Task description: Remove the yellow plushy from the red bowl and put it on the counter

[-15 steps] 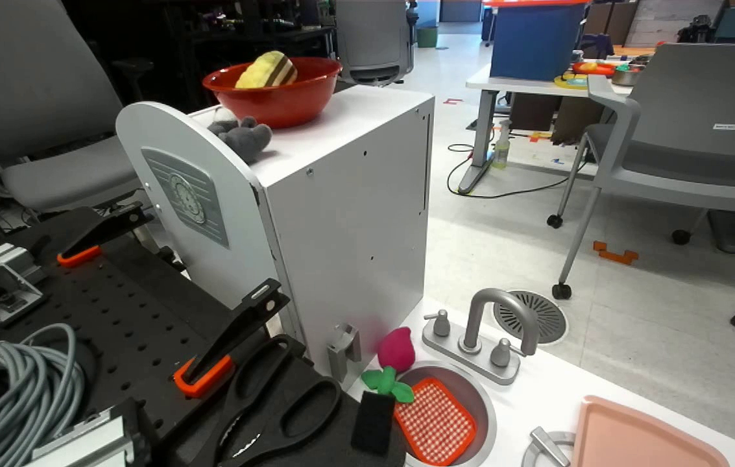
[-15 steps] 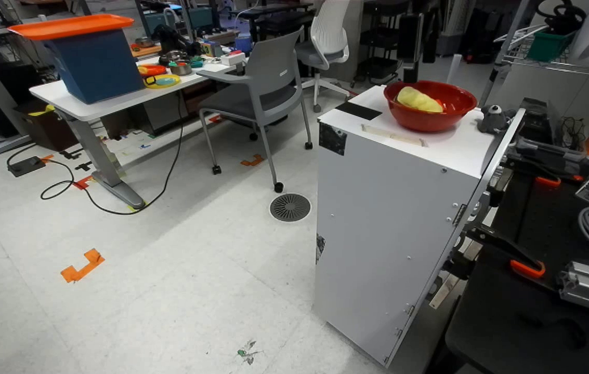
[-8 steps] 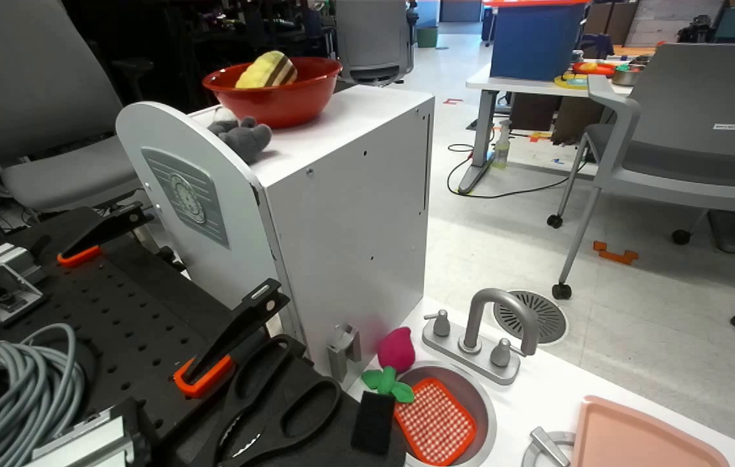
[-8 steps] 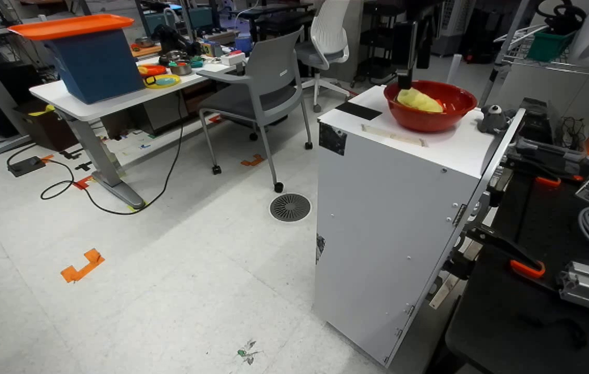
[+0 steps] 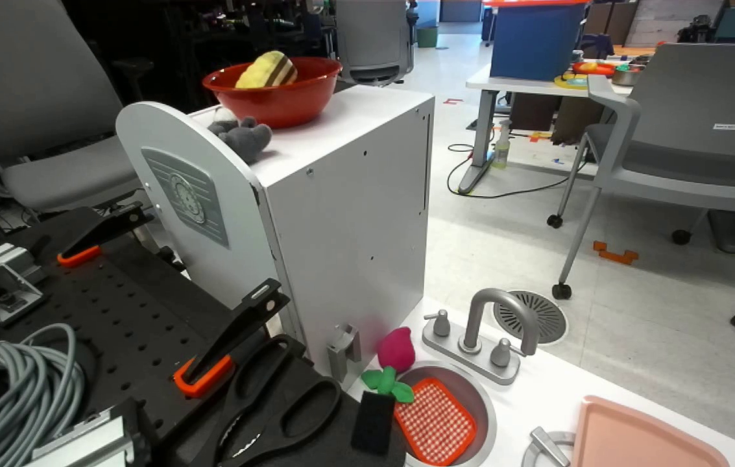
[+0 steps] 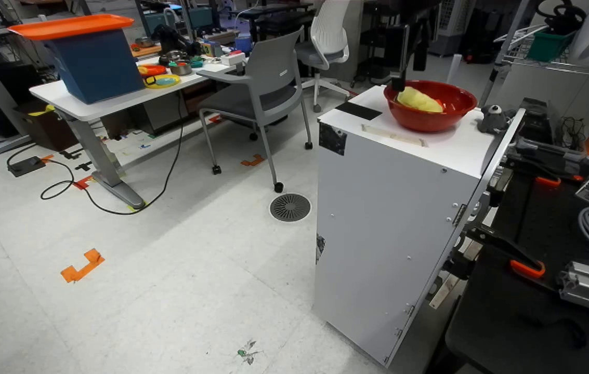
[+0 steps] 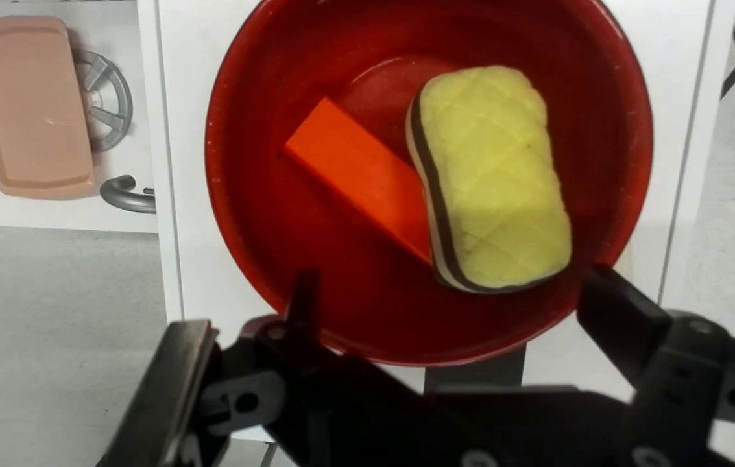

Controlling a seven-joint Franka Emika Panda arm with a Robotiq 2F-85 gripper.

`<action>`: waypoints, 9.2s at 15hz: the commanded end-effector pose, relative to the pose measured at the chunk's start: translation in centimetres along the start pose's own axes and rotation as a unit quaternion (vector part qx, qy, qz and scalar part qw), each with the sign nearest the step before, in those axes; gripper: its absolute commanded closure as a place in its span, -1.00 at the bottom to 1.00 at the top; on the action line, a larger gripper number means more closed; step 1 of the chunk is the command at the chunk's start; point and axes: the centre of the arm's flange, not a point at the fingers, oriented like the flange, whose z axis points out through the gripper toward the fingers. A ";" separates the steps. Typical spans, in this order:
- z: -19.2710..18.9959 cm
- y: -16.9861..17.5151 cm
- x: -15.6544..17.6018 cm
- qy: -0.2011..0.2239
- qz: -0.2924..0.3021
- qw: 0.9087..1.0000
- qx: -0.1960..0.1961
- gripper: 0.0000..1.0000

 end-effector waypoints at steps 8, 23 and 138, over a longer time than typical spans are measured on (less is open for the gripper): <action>0.1 -1.0 1.0 0.013 0.043 0.999 0.004 -1.00; -0.4 -2.8 0.3 0.036 0.034 0.999 0.006 -1.00; 1.9 5.3 -8.2 0.020 0.165 0.986 0.034 -1.00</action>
